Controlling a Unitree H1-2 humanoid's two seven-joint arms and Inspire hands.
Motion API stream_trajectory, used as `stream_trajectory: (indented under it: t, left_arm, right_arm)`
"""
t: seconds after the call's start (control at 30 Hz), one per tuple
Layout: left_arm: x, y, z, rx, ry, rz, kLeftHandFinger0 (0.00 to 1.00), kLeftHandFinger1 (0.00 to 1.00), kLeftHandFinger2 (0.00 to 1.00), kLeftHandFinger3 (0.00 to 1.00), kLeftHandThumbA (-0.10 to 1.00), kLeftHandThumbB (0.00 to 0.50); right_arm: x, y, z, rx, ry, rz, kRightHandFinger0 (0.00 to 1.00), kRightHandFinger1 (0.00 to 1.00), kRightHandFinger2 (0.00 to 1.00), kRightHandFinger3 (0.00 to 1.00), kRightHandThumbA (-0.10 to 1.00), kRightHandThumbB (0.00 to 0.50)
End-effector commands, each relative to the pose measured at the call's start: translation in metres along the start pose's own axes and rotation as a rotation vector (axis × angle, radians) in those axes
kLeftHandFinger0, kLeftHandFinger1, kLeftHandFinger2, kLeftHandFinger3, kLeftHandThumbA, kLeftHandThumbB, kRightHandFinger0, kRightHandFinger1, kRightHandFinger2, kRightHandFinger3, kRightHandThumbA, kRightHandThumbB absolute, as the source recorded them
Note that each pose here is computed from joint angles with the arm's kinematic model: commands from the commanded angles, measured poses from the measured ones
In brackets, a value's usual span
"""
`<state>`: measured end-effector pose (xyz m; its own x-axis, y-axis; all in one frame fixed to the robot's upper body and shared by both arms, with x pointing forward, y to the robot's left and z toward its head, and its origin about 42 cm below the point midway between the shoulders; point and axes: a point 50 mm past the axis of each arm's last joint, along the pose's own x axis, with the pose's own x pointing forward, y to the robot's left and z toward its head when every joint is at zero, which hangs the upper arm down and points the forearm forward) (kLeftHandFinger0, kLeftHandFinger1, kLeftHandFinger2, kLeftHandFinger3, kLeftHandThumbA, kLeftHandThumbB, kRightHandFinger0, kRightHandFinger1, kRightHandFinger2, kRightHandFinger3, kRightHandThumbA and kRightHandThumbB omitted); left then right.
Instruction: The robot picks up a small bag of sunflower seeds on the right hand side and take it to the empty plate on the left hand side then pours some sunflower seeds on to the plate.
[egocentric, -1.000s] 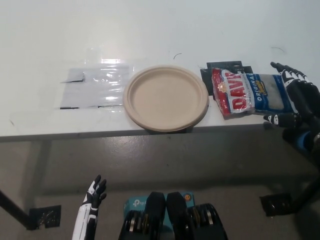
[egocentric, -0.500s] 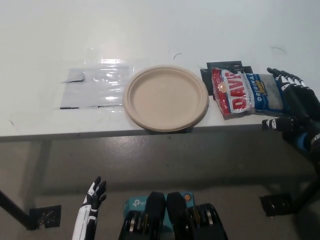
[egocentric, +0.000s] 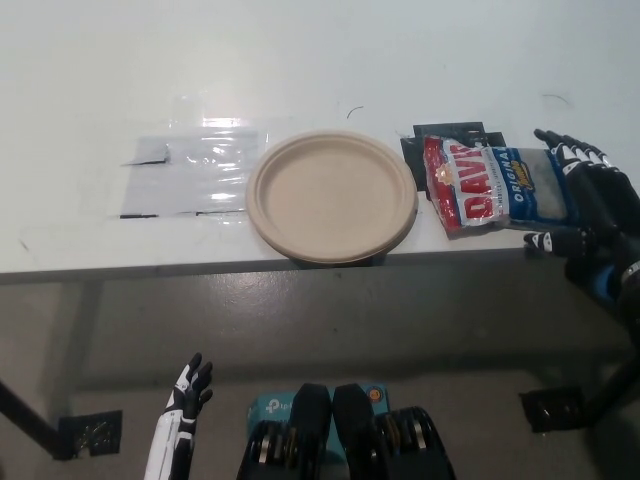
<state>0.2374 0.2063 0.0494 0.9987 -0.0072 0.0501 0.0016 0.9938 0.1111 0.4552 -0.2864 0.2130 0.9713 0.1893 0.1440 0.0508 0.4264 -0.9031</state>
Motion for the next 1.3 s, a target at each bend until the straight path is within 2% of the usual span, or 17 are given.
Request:
stream_trajectory:
  t: [0.0, 0.1, 0.3, 0.57, 0.67, 0.97, 1.27]
  left_arm:
    - [0.000, 0.001, 0.007, 0.024, -0.035, -0.008, 1.00, 1.00, 1.00, 1.00, 1.00, 0.067]
    - [0.001, 0.001, 0.007, 0.016, -0.036, -0.007, 1.00, 1.00, 1.00, 1.00, 1.00, 0.053]
    - [0.001, 0.001, 0.006, 0.022, -0.033, -0.006, 1.00, 1.00, 1.00, 1.00, 1.00, 0.056]
    - [0.001, 0.000, 0.007, 0.001, -0.027, -0.003, 1.00, 1.00, 1.00, 1.00, 1.00, 0.065]
    - [0.000, 0.000, 0.007, 0.003, -0.029, -0.006, 1.00, 1.00, 1.00, 1.00, 1.00, 0.052]
    - [0.001, 0.000, 0.006, 0.002, -0.028, -0.003, 1.00, 1.00, 1.00, 1.00, 1.00, 0.063]
    - [0.000, -0.001, 0.006, 0.000, -0.028, -0.006, 1.00, 1.00, 1.00, 1.00, 1.00, 0.049]
  right_arm:
    - [0.019, -0.033, 0.013, -0.027, -0.038, -0.078, 1.00, 1.00, 1.00, 1.00, 1.00, 0.278]
    - [0.022, -0.034, 0.015, -0.031, -0.043, -0.078, 1.00, 1.00, 1.00, 1.00, 1.00, 0.270]
    - [0.026, -0.031, 0.017, -0.025, -0.044, -0.051, 1.00, 1.00, 1.00, 1.00, 1.00, 0.254]
    - [0.030, -0.024, 0.021, -0.042, -0.049, -0.031, 1.00, 1.00, 1.00, 1.00, 1.00, 0.279]
    - [0.031, -0.022, 0.021, -0.047, -0.054, -0.023, 1.00, 1.00, 1.00, 1.00, 1.00, 0.285]
    - [0.035, -0.019, 0.024, -0.038, -0.053, 0.004, 1.00, 1.00, 1.00, 1.00, 1.00, 0.288]
    - [0.041, -0.017, 0.025, -0.064, -0.044, 0.006, 1.00, 1.00, 1.00, 1.00, 1.00, 0.298]
